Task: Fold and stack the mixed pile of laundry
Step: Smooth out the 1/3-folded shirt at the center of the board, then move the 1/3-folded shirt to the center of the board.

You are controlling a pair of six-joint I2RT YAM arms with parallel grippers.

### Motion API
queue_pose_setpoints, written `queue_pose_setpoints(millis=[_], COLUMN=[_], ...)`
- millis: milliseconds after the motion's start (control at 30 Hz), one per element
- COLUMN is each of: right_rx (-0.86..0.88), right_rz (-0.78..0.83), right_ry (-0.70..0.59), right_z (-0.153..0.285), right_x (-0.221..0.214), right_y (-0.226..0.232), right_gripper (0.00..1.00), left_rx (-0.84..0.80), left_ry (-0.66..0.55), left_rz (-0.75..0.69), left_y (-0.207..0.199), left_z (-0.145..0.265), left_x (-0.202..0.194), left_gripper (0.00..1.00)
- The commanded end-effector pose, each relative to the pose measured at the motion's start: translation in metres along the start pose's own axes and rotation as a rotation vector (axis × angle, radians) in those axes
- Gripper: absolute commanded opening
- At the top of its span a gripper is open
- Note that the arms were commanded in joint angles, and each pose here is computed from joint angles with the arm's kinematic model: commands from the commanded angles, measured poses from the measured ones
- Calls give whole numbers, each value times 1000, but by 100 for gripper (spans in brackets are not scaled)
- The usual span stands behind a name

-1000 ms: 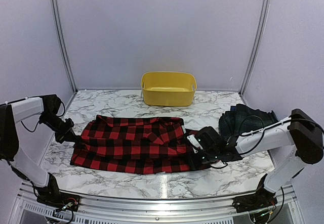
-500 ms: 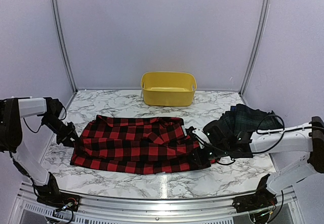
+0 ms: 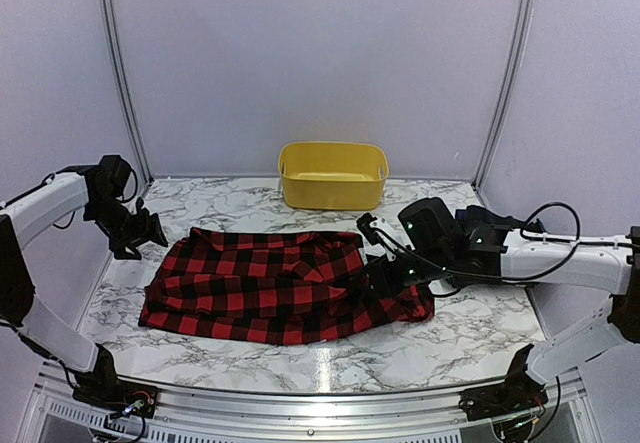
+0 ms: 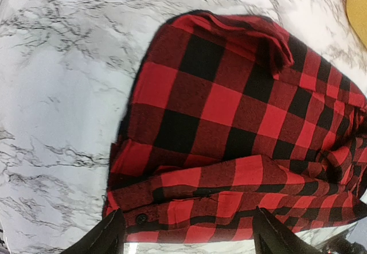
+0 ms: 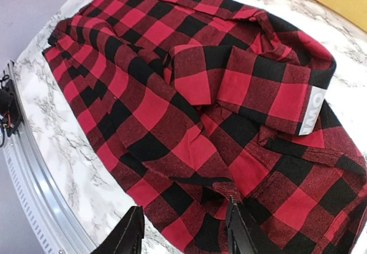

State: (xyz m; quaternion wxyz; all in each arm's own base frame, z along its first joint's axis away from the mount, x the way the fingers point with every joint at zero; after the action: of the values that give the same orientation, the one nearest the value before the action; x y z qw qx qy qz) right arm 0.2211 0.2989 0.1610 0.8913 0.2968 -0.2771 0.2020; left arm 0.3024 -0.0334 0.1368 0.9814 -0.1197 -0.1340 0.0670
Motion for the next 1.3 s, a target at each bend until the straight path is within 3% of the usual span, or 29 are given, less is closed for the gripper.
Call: queue_pose_setpoints(millis=[0, 67, 167, 267, 300, 400, 600, 700, 833, 1033, 1267], right_rx=[-72, -118, -172, -124, -120, -124, -138, -139, -162, -206, -304], right_rz=[-15, -23, -47, -106, -118, -162, -206, -210, -212, -263, -366], right_ry=[72, 122, 183, 186, 187, 103, 1, -1, 77, 226, 389], right_z=[6, 15, 32, 43, 45, 51, 42, 23, -17, -42, -38], right_x=[-10, -30, -68, -60, -58, -41, -8, 6, -1, -55, -136], right_y=[-12, -25, -44, -26, -24, -26, -33, -32, -38, -61, -95], right_gripper=[39, 30, 29, 28, 30, 48, 60, 60, 51, 30, 29], left_rx=[33, 44, 44, 17, 14, -21, -83, -122, -162, -114, 22], left_ry=[26, 29, 21, 22, 22, 26, 35, 71, 104, 175, 292], left_rz=[-65, -63, -72, -81, -85, -108, -202, -212, -210, -162, -105], left_y=[-14, -12, -13, -18, -19, -27, -60, -72, -83, -69, -35], left_z=[-9, -9, -8, -7, -7, -8, -13, -26, -45, -72, -104], left_x=[-5, -6, -3, 0, 1, 1, 0, -6, -17, -39, -72], left_gripper=[78, 78, 78, 79, 79, 80, 81, 80, 77, 70, 68])
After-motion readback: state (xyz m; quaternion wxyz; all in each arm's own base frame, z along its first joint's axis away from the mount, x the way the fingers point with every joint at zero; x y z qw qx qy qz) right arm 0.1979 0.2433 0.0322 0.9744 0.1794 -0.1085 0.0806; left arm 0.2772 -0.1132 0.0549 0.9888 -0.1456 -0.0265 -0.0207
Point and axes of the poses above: each gripper's point midway between its finger pads, its own z axis back along the fingers, its own y axis along the line the jaws close on, x = y × z, the point moved 1 cm from there along z, back along the fingers, and after that the axes turned 12 degrees about -z, right-handed, at the moved point
